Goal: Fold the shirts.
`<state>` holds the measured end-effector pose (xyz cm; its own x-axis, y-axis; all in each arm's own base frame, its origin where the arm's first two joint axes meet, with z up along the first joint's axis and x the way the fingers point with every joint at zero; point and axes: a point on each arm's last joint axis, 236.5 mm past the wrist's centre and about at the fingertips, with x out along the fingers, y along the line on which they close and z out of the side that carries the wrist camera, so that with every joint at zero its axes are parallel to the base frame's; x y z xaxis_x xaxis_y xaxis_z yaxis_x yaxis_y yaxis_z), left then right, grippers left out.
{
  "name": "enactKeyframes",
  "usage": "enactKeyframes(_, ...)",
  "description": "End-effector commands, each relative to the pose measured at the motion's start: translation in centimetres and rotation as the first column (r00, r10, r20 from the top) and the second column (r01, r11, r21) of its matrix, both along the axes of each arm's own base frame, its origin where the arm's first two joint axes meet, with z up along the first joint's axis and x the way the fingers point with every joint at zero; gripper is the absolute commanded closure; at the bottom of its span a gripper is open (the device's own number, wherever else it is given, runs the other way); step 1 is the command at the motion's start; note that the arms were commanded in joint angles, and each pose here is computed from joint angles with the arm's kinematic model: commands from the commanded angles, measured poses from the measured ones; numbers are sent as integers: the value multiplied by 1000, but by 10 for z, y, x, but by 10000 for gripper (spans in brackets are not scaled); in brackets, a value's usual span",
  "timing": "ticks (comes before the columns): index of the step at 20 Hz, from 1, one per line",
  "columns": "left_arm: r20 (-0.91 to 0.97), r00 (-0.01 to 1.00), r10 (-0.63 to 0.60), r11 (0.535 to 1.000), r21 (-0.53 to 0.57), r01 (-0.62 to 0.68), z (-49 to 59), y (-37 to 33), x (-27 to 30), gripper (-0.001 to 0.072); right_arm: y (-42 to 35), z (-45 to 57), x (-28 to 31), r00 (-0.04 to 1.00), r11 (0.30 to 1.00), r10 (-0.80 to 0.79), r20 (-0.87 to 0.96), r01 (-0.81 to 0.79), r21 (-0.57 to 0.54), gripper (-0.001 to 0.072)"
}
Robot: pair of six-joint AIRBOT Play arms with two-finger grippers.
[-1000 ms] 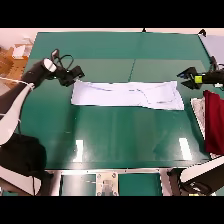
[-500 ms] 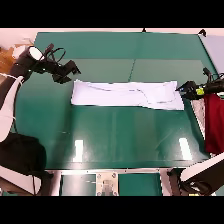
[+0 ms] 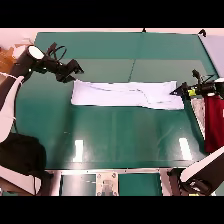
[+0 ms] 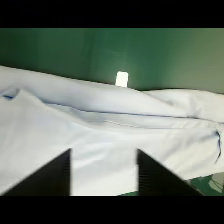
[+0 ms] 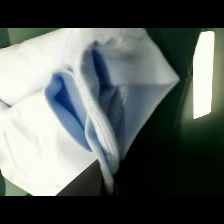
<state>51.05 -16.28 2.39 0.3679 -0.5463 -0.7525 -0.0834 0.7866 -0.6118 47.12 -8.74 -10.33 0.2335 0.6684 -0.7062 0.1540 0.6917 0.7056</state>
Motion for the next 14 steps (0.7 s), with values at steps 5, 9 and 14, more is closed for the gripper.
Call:
enactKeyframes(5, 182, 973, -140, 990, 33, 137, 10, -72, 5, 685, 16, 81, 24, 991, 996, 91, 102, -88, -34, 692)
enactKeyframes(9, 238, 950, -203, 979, 31, 202, -28, -165, -4, 685, 46, 148, 13, 972, 984, 175, 159, -166, -73, 692)
enactKeyframes(14, 264, 960, -93, 981, -139, 134, -81, -269, -17, 685, 97, 223, -7, 931, 961, 269, 247, -241, -139, 692)
